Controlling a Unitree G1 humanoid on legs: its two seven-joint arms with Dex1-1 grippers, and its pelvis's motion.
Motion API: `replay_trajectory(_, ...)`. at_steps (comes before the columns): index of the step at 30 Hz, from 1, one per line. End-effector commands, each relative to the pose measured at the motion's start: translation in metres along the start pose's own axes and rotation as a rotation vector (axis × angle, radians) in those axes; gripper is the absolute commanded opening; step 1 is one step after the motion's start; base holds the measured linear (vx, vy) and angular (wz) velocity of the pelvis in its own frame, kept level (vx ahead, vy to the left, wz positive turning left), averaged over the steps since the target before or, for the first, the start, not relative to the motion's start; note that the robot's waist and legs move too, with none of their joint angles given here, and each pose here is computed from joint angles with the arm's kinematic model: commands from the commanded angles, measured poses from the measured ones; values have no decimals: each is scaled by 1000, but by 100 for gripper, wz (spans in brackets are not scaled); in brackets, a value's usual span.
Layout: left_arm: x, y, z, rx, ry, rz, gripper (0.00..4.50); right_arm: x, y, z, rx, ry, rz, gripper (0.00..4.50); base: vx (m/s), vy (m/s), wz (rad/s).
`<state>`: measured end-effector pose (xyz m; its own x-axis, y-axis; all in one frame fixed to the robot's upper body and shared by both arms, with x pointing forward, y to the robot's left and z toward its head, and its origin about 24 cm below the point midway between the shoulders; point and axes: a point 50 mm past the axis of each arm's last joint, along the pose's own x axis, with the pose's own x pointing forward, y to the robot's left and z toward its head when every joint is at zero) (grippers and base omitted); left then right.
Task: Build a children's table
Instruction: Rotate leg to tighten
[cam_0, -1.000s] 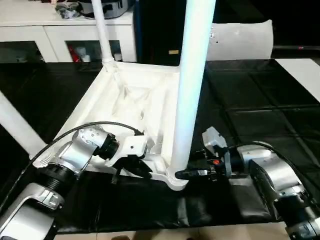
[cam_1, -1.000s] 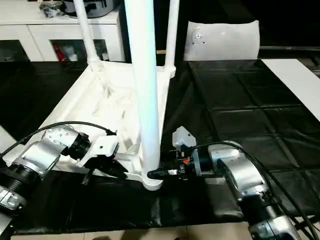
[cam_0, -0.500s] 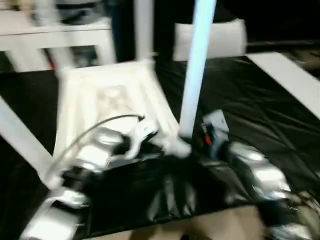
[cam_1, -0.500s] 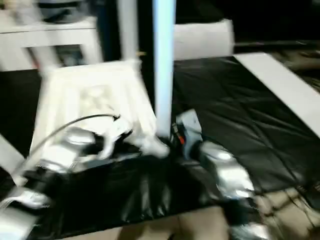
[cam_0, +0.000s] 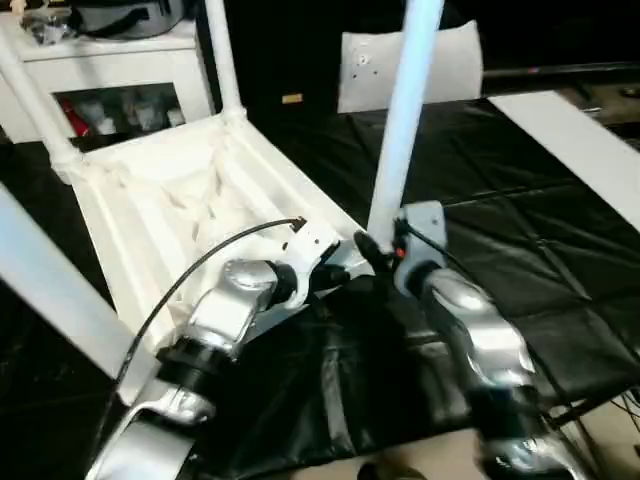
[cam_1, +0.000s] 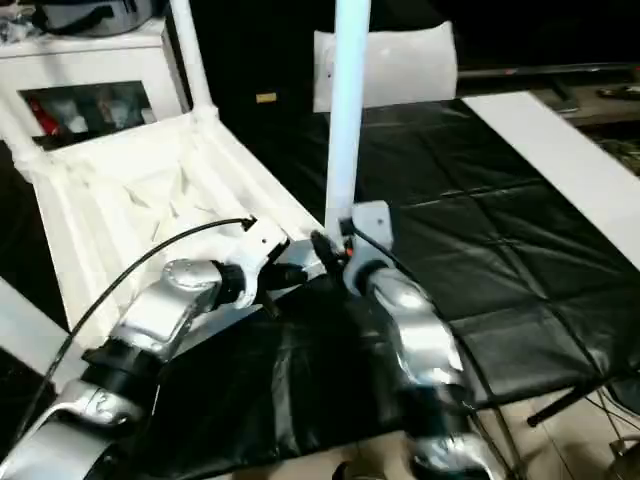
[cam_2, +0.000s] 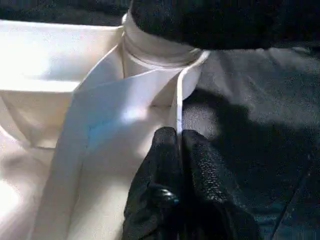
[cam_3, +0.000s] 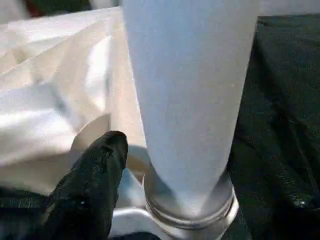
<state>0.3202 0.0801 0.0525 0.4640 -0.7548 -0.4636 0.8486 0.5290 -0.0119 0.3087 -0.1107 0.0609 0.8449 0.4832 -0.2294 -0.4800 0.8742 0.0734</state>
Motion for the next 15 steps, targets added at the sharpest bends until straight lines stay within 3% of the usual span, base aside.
replay_trajectory(1, -5, -2, 8, 58, -40, -67, 0, -1, 19, 3, -13, -20, 171, 367, 0, 0, 0)
replay_trajectory(8, -27, 4, -3, 171, 18, -215, 0, -27, -5, 8, -131, -20, 340, 434, 0, 0, 0)
replay_trajectory(15, -44, -2, -15, 302, 105, -466, 0, -46, -11, 8, -196, 48, 632, 434, 0, 0, 0)
